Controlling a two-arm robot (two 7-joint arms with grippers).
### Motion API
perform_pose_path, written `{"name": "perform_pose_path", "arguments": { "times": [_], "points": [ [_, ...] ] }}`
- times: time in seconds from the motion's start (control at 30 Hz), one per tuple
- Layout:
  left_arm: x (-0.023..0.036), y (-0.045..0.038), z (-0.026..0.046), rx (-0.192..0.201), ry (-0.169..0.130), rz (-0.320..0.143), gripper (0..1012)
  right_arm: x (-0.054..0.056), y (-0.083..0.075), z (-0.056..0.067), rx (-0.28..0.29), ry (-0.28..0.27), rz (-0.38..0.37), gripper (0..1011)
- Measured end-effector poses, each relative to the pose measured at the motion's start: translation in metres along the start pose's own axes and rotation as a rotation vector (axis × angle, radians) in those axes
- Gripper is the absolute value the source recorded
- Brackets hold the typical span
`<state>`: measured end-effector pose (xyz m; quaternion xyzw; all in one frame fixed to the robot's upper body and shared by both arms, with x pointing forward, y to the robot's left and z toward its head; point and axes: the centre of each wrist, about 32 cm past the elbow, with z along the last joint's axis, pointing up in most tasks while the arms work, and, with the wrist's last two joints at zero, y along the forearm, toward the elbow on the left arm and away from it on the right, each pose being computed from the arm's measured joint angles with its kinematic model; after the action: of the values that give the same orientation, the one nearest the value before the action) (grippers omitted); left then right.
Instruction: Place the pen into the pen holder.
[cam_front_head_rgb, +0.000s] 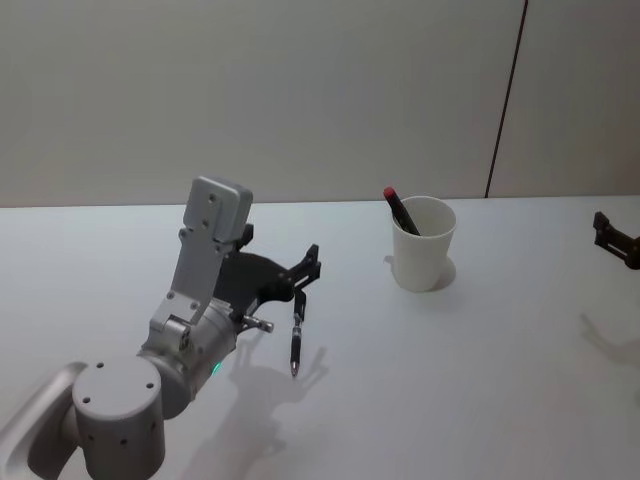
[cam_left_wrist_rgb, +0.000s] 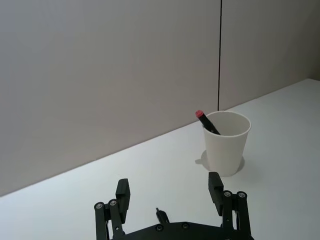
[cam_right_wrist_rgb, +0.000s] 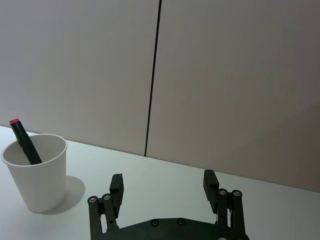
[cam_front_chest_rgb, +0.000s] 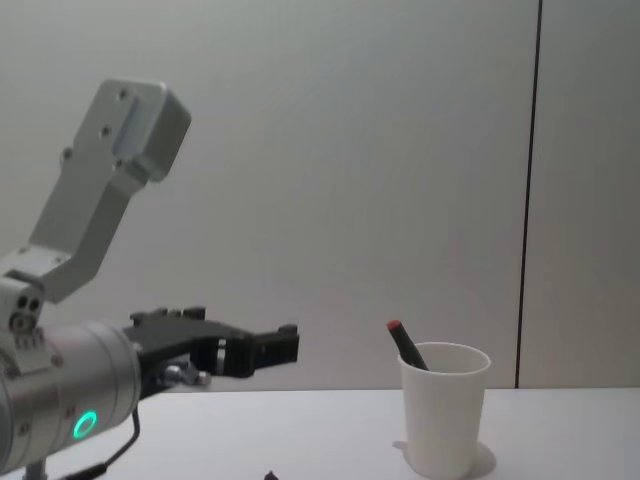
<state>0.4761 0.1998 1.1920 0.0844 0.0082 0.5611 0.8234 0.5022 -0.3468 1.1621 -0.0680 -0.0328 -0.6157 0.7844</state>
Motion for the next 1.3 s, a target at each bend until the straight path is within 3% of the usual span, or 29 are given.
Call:
{"name": "perform_pose_path", "arguments": {
  "times": [0.23,0.5,0.9,1.3],
  "points": [
    [-0.0036,0.0025,-0.0066,0.064,0.057,0.024,1003,0.000,0.000,0.000,0.000,0.000,0.000,1002],
    [-0.0059,0.0023,-0.0134,0.130,0.100,0.031,1003,0.000,0.000,0.000,0.000,0.000,0.000,1002],
    [-0.0018,-0.0051,-0.0189,0.220,0.116,-0.003,1003,0.000,0.000,0.000,0.000,0.000,0.000,1002],
    [0.0050,-0.0149,-0.0233,0.281,0.116,-0.031,1003,0.000,0.000,0.000,0.000,0.000,0.000,1002]
  ]
}}
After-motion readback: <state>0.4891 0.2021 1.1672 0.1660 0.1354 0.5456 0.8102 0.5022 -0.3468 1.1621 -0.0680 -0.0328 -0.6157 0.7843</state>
